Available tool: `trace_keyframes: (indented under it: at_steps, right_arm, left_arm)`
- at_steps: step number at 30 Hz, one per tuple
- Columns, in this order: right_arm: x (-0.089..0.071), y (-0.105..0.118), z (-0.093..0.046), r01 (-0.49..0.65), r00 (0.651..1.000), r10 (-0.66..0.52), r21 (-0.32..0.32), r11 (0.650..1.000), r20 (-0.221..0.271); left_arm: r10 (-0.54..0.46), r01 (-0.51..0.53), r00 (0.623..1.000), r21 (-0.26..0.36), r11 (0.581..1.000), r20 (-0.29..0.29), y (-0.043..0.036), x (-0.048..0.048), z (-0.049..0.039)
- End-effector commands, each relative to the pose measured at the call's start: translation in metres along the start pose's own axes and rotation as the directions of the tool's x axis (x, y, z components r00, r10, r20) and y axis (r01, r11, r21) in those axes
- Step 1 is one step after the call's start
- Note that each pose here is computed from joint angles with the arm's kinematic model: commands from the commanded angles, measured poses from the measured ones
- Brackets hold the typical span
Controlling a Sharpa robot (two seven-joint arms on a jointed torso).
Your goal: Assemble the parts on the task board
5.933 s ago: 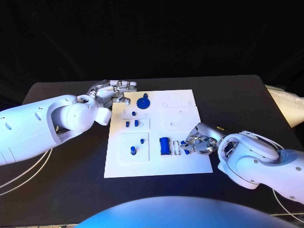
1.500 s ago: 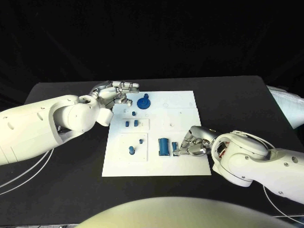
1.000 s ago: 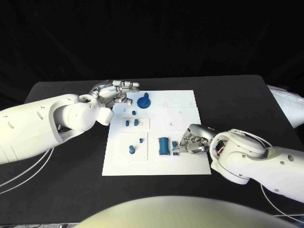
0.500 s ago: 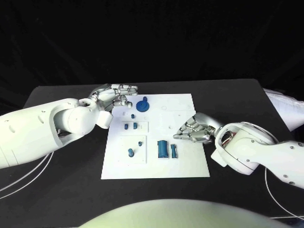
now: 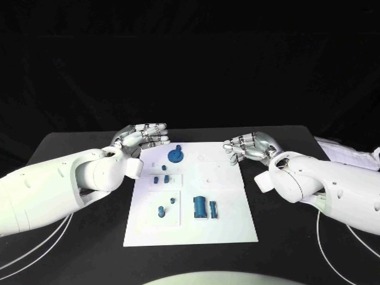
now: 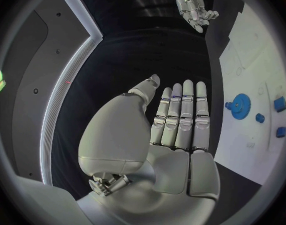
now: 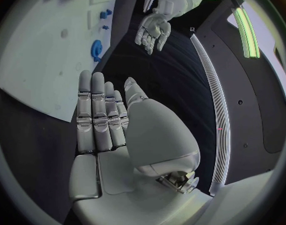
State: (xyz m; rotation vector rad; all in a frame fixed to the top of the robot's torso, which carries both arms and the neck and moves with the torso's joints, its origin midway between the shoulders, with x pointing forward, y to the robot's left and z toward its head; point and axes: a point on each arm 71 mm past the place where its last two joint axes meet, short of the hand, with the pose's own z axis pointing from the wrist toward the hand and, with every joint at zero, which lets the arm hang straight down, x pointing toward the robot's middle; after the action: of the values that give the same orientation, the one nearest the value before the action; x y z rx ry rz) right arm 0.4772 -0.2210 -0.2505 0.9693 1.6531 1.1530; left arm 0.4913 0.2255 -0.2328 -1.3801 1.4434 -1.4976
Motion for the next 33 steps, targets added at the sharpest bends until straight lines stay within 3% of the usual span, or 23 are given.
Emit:
trace_keyframes:
  at_steps: [1, 7, 8, 13, 19, 25, 33]
  right_arm:
    - [-0.003, 0.003, 0.012, -0.214, 0.977, 0.214, -0.083, 0.973, -0.013]
    - [-0.007, 0.0, 0.027, -0.246, 0.969, 0.247, -0.121, 0.962, -0.007]
    - [-0.007, -0.004, 0.024, -0.151, 0.988, 0.153, -0.053, 0.987, 0.038]
    - [-0.005, -0.001, 0.022, -0.162, 0.985, 0.165, -0.068, 0.985, 0.055]
    - [0.005, 0.01, 0.013, -0.195, 0.971, 0.209, -0.118, 0.974, 0.119]
    - [0.018, 0.024, -0.001, -0.223, 0.945, 0.255, -0.169, 0.96, 0.206]
    - [0.025, 0.031, -0.011, -0.229, 0.927, 0.273, -0.189, 0.955, 0.256]
  left_arm:
    - [-0.026, 0.018, 0.996, 0.085, 0.996, 0.091, -0.002, -0.0081, 0.0026]
    - [-0.028, 0.015, 0.992, 0.101, 0.995, 0.123, 0.0034, -0.0096, 0.0065]
    - [-0.011, 0.008, 0.997, 0.045, 0.999, 0.077, 0.0059, -0.0078, 0.0061]
    - [0.004, -0.009, 0.996, 0.051, 0.999, 0.09, 0.0063, -0.0046, 0.0048]
    - [0.059, -0.07, 0.989, 0.075, 0.995, 0.139, 0.0073, 0.0074, -0.0005]
    - [0.137, -0.165, 0.967, 0.117, 0.979, 0.213, 0.0068, 0.0258, -0.0103]
    - [0.188, -0.233, 0.945, 0.15, 0.961, 0.269, 0.0049, 0.0393, -0.0188]
